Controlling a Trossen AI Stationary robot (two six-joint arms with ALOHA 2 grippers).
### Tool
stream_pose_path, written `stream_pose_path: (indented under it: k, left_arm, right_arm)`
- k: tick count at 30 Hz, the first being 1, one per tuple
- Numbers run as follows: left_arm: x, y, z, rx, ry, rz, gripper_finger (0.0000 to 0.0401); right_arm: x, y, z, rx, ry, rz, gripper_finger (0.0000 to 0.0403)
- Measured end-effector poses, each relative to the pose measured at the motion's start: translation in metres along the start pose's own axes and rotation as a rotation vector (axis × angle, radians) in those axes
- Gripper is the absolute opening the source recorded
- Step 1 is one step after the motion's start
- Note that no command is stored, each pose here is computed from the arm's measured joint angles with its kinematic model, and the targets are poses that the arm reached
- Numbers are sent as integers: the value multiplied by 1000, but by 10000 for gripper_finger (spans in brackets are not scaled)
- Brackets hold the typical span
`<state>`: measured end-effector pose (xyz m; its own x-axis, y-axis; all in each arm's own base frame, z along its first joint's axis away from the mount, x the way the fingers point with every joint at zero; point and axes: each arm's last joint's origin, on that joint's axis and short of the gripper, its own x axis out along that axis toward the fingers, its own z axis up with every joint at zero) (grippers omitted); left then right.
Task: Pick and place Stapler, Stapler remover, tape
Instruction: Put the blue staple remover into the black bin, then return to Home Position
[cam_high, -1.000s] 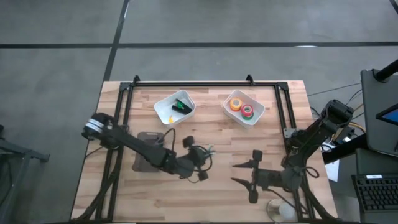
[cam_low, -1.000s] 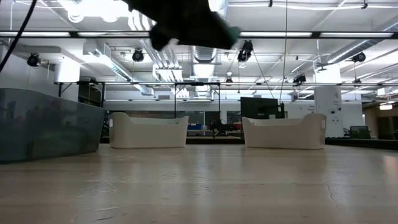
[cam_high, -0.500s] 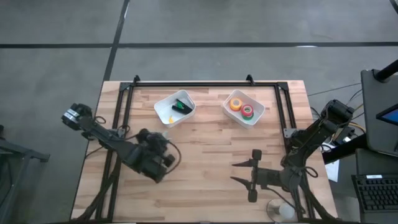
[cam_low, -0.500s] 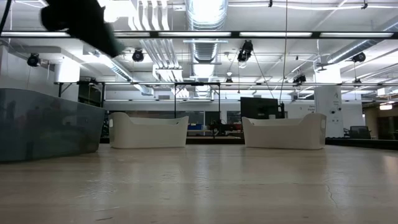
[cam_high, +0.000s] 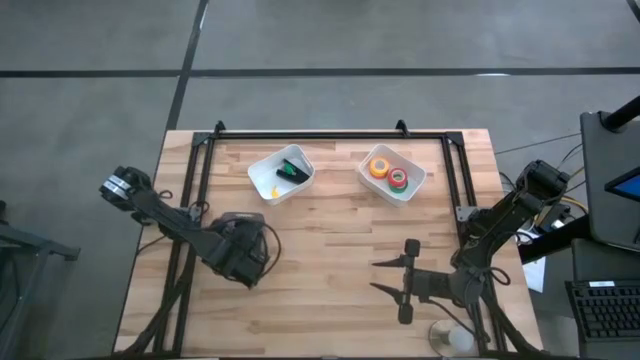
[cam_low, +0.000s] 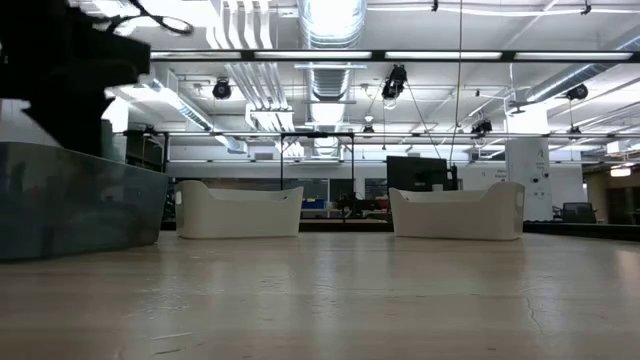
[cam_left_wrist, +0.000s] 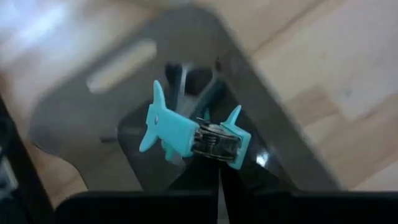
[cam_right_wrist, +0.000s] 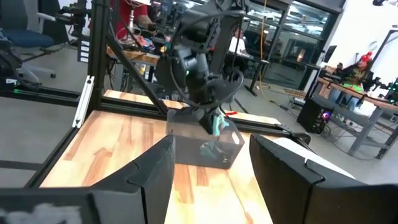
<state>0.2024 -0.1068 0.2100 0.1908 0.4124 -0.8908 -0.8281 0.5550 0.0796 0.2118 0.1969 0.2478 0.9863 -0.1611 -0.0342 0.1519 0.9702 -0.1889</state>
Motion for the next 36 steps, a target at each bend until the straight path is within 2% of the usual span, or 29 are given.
stream_pose_path:
  k: [4,7,17,20,28,33,36]
  left_arm:
    - [14,4,-9,-12,94,7,17]
    - [22,6,-12,-21,110,3,20]
    - [26,5,-10,-23,35,-12,24]
    - [26,5,-9,-14,-3,-13,47]
    - [26,4,-8,19,-39,-14,145]
    - [20,-1,-3,120,-95,-31,164]
    - [11,-6,3,242,-131,-49,159]
  right_arm:
    - [0,0,0,0,0,0,195]
    - [1,0,0,-1,1,-3,192]
    - [4,-3,-1,4,8,-16,187]
    - [4,-3,-2,2,11,-18,187]
    - [5,-4,-5,6,23,-21,187]
    - [6,-4,-5,6,24,-23,187]
    - [8,-6,-7,11,40,-32,187]
